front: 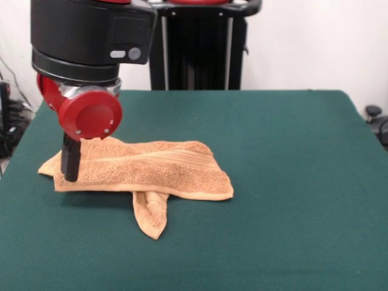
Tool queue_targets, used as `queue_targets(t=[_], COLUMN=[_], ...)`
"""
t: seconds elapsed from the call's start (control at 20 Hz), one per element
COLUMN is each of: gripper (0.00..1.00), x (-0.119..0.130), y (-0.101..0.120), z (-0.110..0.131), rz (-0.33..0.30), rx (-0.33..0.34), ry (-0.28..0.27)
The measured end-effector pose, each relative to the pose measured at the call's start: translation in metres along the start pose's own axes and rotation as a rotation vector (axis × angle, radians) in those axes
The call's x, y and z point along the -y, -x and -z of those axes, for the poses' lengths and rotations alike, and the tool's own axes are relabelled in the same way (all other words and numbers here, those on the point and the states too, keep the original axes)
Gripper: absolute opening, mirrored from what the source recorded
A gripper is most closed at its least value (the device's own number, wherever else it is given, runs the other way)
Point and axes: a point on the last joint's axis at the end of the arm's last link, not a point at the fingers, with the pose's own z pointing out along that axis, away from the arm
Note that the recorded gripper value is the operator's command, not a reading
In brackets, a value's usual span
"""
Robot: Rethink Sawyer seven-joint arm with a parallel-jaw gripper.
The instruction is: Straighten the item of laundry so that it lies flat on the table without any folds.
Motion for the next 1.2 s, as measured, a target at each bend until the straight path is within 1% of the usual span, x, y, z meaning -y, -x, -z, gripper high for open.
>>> queue_targets(t=[0.15,0.3,0.35,0.45,0.5,0.6,0.65,0.8,1.0,1.2], gripper=[0.00,0.00,0.00,0.00,0.00,0.00,0.00,0.00,0.00,0.00], x=[-0.004,-0.004,-0.003,-0.001,0.001,0.005,0.009,0.014,0.020,0.023], y=[-0.011,-0.026,-0.036,-0.041,-0.045,-0.048,-0.049,-0.047,-0.040,-0.030], z=[0.000,0.000,0.003,0.005,0.007,0.010,0.013,0.013,0.004,-0.006], rz=[0.025,0.057,0.080,0.096,0.107,0.118,0.127,0.133,0.135,0.136], rx=[0.002,-0.009,-0.021,-0.031,-0.042,-0.051,-0.060,-0.066,-0.058,-0.045], ry=[-0.016,-0.056,-0.090,-0.117,-0.144,-0.176,-0.208,-0.244,-0.277,-0.292])
